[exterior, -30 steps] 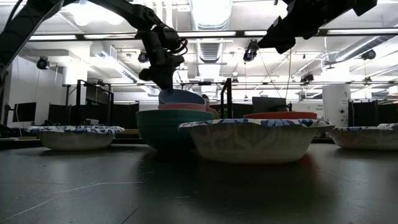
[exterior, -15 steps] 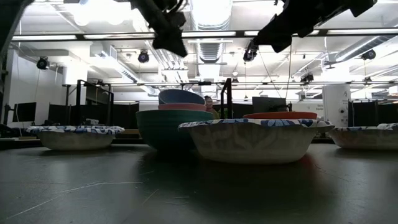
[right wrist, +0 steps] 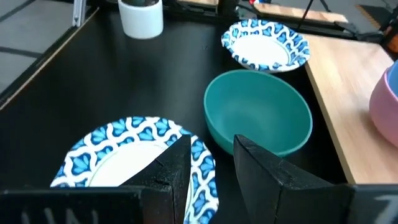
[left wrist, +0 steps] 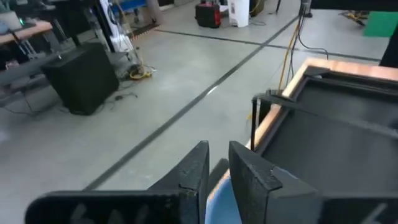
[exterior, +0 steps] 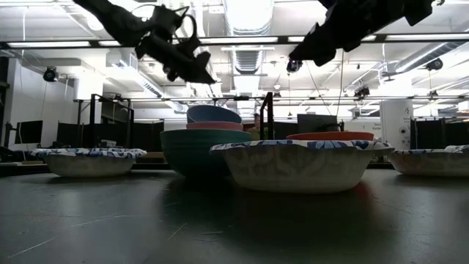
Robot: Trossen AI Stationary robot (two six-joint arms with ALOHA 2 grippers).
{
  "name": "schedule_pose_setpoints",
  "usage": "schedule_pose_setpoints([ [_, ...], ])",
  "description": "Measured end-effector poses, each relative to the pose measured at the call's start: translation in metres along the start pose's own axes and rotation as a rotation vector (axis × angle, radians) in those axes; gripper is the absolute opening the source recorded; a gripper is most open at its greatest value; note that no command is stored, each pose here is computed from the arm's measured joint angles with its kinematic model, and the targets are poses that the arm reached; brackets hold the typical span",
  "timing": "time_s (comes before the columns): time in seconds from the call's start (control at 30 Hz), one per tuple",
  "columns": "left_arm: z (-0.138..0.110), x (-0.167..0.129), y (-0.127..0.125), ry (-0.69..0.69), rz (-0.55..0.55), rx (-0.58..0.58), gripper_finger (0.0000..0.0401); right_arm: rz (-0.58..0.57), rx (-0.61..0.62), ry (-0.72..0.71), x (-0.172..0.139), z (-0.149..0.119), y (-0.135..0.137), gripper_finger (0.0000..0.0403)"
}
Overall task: Place and stack bowls onto a shelf
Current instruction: Stack the blue bowl on top of the pink bowl
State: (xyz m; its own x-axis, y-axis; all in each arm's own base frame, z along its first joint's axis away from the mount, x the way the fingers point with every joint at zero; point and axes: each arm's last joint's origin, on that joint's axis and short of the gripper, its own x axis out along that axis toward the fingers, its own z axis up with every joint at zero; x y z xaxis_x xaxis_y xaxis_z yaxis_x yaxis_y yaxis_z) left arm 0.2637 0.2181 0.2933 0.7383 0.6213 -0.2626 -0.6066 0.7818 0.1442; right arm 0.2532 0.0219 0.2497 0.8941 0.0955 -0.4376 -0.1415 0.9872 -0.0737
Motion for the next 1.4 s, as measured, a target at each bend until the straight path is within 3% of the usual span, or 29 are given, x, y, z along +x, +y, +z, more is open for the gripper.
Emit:
schedule_pose_setpoints([
  [0.5,-0.042,0.027,0.000,0.271,0.100,-0.064,0.0040,-0.010,-0.005,-0.010,0.001,0.001,-0.001,0.0112],
  [0.83,-0.016,0.022,0.001,0.290,0.047,-0.112,0.0040,-0.011,-0.011,-0.018,0.001,0.001,-0.001,0.0112],
  [0.93,0.010,0.007,-0.004,0.237,-0.063,-0.135,0.0040,-0.093,-0.002,-0.049,0.001,0.005,-0.004,0.0112],
  [1.13,0.046,-0.048,-0.030,0.111,-0.195,-0.128,0.0040,-0.389,0.008,-0.147,-0.003,0.018,-0.020,0.0089],
  [1.27,0.047,-0.089,-0.059,0.057,-0.300,-0.125,0.0040,-0.473,0.046,-0.182,-0.007,0.037,-0.047,0.0043],
  [1.4,0.037,-0.123,-0.082,0.010,-0.298,-0.089,0.0040,-0.522,0.048,-0.207,-0.001,0.062,-0.082,0.0013],
])
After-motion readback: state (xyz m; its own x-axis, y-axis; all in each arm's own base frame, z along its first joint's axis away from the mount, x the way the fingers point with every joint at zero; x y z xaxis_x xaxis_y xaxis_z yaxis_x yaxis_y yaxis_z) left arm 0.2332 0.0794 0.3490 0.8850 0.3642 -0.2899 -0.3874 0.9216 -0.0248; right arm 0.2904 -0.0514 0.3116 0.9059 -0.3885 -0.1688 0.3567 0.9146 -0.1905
